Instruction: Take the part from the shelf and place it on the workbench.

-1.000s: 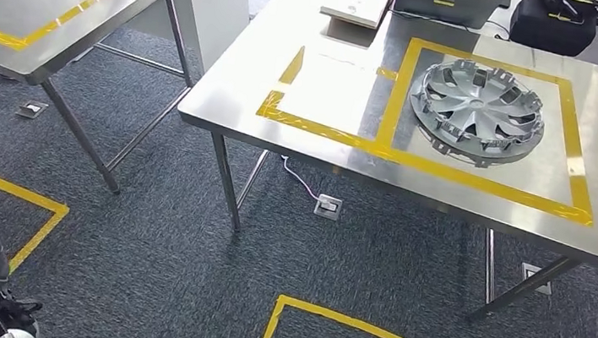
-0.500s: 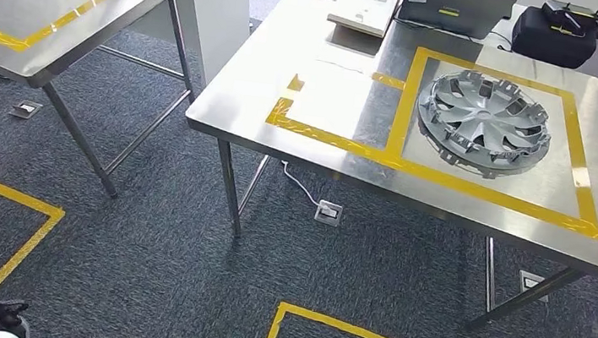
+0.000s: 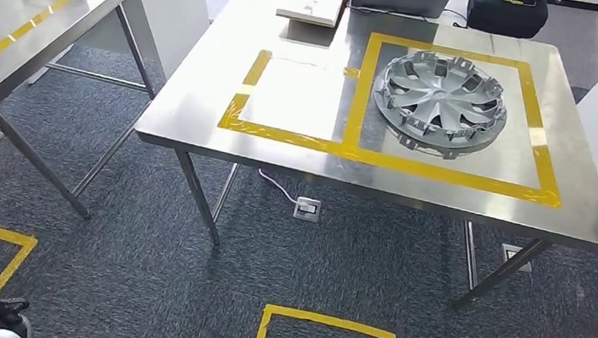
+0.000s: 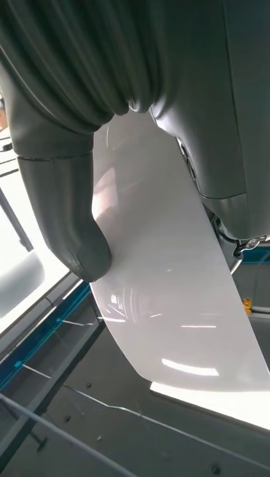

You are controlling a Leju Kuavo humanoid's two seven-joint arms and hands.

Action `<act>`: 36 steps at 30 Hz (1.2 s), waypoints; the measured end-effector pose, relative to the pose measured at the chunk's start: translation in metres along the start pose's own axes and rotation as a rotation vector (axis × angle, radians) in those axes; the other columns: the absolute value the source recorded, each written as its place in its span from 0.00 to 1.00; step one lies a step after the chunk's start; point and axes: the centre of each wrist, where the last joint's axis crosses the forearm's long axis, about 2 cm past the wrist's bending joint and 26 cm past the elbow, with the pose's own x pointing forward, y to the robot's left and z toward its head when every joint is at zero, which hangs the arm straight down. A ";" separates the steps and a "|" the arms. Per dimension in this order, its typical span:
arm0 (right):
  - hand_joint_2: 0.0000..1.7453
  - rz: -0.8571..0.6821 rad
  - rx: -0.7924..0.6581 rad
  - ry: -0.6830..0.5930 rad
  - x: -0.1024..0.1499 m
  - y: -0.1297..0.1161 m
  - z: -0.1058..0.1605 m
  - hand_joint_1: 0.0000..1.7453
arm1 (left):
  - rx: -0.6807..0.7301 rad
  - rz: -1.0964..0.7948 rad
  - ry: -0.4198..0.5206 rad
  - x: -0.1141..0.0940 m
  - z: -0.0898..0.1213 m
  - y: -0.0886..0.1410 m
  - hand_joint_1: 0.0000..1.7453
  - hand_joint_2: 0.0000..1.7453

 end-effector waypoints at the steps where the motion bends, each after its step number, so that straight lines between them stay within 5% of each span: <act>1: 0.00 0.000 0.000 0.001 0.000 0.000 0.000 0.00 | -0.003 0.000 0.002 -0.001 0.001 0.000 1.00 1.00; 36: 0.00 -0.036 -0.008 0.001 -0.004 0.000 0.000 0.00 | -0.017 0.015 0.040 -0.014 0.003 -0.011 1.00 1.00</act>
